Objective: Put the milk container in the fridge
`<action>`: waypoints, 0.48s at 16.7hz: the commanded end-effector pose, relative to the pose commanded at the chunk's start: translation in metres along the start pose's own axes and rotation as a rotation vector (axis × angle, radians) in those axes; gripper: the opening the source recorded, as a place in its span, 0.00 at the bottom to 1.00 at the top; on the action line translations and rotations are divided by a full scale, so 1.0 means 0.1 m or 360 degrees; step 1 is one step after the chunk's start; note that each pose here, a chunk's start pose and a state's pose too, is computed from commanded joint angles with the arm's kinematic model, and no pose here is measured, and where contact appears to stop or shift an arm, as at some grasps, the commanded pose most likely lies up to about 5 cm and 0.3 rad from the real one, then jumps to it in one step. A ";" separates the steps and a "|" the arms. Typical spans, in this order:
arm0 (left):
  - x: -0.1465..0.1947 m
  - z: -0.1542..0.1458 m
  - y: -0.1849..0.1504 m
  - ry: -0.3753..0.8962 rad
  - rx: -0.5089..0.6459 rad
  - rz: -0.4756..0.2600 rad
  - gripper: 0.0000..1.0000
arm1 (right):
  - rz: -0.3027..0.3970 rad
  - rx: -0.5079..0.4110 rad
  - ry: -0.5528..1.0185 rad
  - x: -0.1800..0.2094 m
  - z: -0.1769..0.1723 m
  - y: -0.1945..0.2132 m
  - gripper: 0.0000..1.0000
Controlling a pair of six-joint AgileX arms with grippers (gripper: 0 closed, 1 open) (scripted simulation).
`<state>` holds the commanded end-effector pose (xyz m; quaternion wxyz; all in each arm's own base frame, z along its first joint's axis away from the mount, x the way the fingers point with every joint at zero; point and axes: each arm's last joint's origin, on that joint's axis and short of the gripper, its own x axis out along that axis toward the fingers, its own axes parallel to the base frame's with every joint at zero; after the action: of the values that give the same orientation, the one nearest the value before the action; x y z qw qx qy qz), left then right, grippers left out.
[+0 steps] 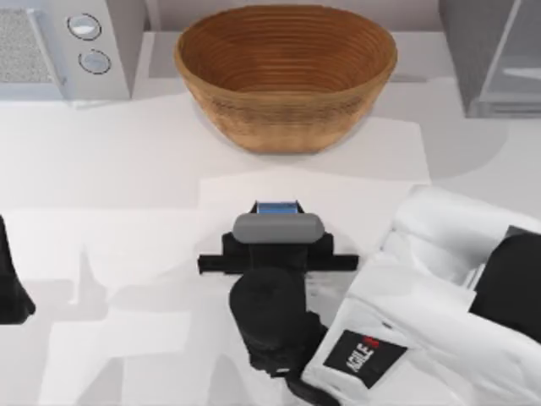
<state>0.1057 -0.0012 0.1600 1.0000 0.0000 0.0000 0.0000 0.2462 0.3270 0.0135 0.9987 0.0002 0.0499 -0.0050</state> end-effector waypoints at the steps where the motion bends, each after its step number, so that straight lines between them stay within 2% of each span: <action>1: 0.00 0.00 0.00 0.0000 0.0000 0.0000 1.00 | 0.0000 0.0000 0.0000 0.00 0.00 0.00 0.00; 8: 0.00 0.00 0.00 0.0000 0.0000 0.0000 1.00 | 0.0005 0.0002 0.0000 -0.01 0.01 0.01 0.00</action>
<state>0.1057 -0.0012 0.1600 1.0000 0.0000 0.0000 0.0000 0.2453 0.3279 0.0146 0.9988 0.0009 0.0498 -0.0035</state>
